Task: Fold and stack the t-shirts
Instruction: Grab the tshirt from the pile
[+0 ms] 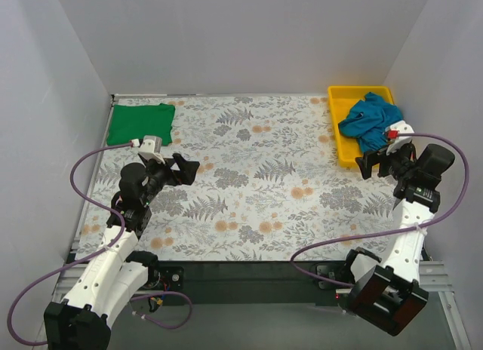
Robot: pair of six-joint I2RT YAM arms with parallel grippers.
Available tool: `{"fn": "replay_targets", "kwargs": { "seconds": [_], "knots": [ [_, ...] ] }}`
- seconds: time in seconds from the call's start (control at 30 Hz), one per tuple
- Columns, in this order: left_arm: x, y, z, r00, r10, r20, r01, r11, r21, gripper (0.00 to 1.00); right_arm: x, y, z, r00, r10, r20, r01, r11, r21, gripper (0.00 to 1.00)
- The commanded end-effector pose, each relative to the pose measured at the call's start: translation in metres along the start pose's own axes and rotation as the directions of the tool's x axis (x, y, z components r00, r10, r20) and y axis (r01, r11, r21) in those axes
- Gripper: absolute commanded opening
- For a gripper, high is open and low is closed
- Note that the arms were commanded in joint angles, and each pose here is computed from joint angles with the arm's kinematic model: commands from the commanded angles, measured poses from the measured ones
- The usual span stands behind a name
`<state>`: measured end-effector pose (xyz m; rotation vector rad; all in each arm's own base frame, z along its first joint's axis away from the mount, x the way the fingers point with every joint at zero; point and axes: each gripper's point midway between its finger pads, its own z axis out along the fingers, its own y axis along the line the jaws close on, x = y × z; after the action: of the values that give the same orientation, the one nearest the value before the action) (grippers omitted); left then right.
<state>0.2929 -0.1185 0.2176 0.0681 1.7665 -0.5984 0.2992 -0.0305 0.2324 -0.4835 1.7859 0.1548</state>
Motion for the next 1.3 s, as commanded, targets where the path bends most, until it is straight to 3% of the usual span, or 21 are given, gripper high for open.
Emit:
{"fn": "replay_targets", "kwargs": {
  "seconds": [0.0, 0.13, 0.5, 1.0, 1.27],
  "knots": [
    [-0.002, -0.004, 0.0, 1.0, 0.017, 0.006, -0.017, 1.0, 0.02, 0.98, -0.008, -0.021, 0.01, 0.999, -0.015, -0.032, 0.015, 1.0, 0.002, 0.98],
    [-0.002, -0.005, 0.0, 1.0, 0.018, 0.007, -0.018, 1.0, 0.024, 0.98, -0.001, -0.044, 0.032, 0.987, 0.115, -0.108, -0.113, 0.993, 0.027, 0.98],
    [-0.002, -0.007, 0.0, 1.0, 0.021, 0.007, -0.021, 0.999, 0.035, 0.98, 0.031, -0.082, 0.104, 0.925, 0.199, -0.324, -0.143, 0.971, 0.189, 0.96],
    [0.001, -0.006, 0.002, 1.0, 0.021, -0.005, -0.021, 0.999, 0.034, 0.98, 0.023, -0.106, 0.144, 0.895, 0.326, -0.305, -0.256, 0.934, 0.248, 0.88],
    [0.0, -0.008, 0.001, 1.0, 0.023, -0.002, -0.023, 0.999, 0.042, 0.98, 0.029, -0.097, 0.143, 0.897, 0.289, -0.335, -0.204, 0.942, 0.267, 0.79]
  ]
}}
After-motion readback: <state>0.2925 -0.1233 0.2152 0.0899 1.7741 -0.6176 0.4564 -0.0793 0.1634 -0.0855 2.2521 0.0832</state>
